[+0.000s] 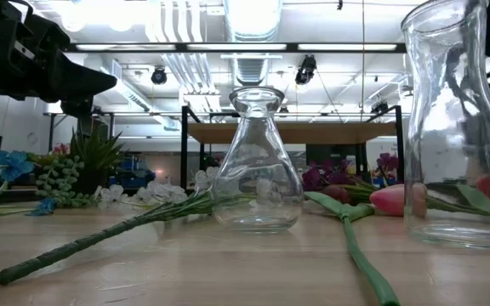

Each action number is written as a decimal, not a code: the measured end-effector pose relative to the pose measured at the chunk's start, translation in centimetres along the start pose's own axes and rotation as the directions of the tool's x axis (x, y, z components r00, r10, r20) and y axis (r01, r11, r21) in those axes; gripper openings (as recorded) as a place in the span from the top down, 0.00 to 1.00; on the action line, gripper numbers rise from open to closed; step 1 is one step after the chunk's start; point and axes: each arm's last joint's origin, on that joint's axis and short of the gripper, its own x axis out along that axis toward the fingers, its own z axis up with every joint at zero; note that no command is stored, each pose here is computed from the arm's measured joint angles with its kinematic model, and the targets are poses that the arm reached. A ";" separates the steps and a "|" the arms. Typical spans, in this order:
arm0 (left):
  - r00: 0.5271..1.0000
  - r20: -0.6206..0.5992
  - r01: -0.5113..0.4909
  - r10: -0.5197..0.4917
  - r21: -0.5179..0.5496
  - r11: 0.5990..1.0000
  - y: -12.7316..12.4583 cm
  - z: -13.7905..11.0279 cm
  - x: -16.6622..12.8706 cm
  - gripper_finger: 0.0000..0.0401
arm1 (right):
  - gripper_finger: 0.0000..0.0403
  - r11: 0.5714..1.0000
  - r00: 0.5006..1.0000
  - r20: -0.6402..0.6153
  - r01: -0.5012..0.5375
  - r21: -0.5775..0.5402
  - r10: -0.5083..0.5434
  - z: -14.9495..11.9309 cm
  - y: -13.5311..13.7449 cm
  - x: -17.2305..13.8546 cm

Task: Pick and place flowers into a vace then onto a shelf
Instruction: Put the yellow tulip into the right transparent vase

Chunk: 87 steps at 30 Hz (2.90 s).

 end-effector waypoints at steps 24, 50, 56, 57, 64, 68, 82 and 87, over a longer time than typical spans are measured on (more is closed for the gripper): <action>1.000 0.001 0.000 0.000 0.000 1.000 0.0 0.0 0.0 1.00 | 0.98 0.905 0.802 0.448 -0.255 -0.340 0.394 1.9 -0.9 -7.6; 1.000 0.001 0.000 0.000 0.000 1.000 0.0 0.0 0.0 1.00 | 0.98 0.660 0.067 0.658 -0.002 -0.752 0.750 2.6 0.5 -17.3; 1.000 0.000 0.000 0.000 0.000 1.000 0.0 0.0 0.0 1.00 | 0.98 0.549 -0.076 0.548 -0.022 -0.836 0.833 2.3 0.7 -19.4; 1.000 0.000 0.000 0.000 0.000 1.000 0.0 0.0 0.0 1.00 | 0.98 0.505 -0.093 0.506 -0.032 -0.863 0.858 2.2 0.8 -19.5; 1.000 0.003 0.000 0.000 0.000 1.000 0.0 0.1 0.0 1.00 | 0.98 0.282 -0.096 0.290 -0.085 -0.956 0.952 1.0 2.7 -18.8; 1.000 0.003 0.000 0.000 0.000 1.000 0.0 0.1 0.0 1.00 | 0.98 0.265 -0.118 0.281 -0.130 -0.955 0.952 0.5 3.5 -18.8; 1.000 0.003 -0.001 0.001 0.000 1.000 0.0 0.1 0.0 1.00 | 0.98 0.032 -0.222 0.066 -0.154 -0.987 0.973 -3.2 3.5 -19.3; 1.000 0.002 0.000 0.000 0.000 1.000 0.0 0.1 0.0 1.00 | 0.98 0.004 -0.234 0.030 -0.112 -0.994 0.972 -4.4 4.0 -19.1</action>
